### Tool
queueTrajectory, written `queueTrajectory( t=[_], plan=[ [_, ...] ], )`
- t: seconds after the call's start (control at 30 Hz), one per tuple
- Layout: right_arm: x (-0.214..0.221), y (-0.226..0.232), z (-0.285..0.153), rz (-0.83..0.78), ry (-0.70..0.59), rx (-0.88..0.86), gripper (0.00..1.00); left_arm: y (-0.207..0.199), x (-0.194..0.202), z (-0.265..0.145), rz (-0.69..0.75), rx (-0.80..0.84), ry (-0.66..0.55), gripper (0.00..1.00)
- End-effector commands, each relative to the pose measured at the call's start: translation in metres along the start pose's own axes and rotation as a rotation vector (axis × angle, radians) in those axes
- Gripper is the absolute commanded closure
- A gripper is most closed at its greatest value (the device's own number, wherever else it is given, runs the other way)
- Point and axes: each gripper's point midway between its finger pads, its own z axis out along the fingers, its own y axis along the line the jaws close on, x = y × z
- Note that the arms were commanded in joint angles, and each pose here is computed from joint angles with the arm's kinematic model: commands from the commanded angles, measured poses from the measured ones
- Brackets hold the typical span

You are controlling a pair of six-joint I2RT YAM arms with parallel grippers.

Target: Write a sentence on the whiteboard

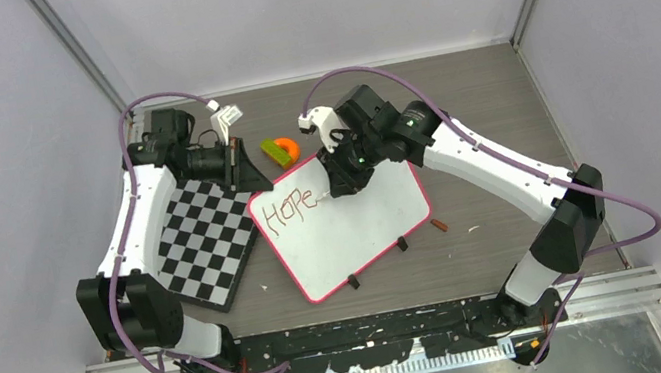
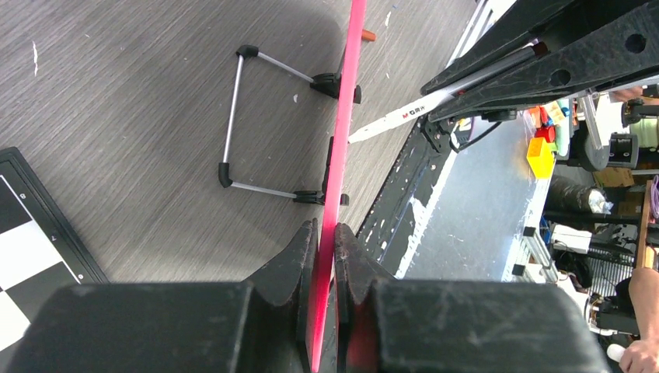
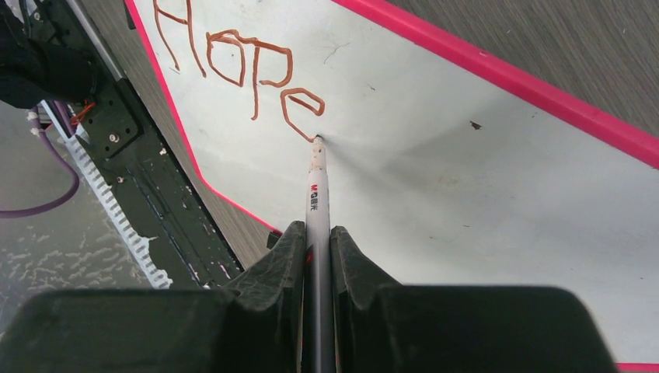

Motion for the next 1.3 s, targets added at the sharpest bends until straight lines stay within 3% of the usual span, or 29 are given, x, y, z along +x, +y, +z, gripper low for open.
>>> queueTrajectory(
  t=[0.0, 0.2, 0.57, 0.87, 1.27],
  plan=[
    [-0.024, 0.015, -0.031, -0.067, -0.1, -0.05, 1.0, -0.012, 0.001, -0.005, 0.024, 0.009, 0.004, 1.0],
    [-0.026, 0.026, -0.053, -0.069, -0.129, -0.104, 1.0, -0.013, 0.002, -0.005, 0.035, 0.015, 0.016, 1.0],
    [-0.024, -0.013, -0.079, 0.058, -0.2, -0.116, 1.0, -0.013, 0.007, -0.007, 0.054, 0.006, 0.041, 1.0],
    [-0.026, -0.029, -0.077, 0.111, -0.27, -0.104, 1.0, -0.009, 0.014, -0.001, 0.058, -0.015, 0.075, 1.0],
    [-0.025, -0.022, -0.065, 0.133, -0.248, -0.125, 1.0, -0.009, 0.015, -0.001, 0.062, -0.024, 0.076, 1.0]
  ],
)
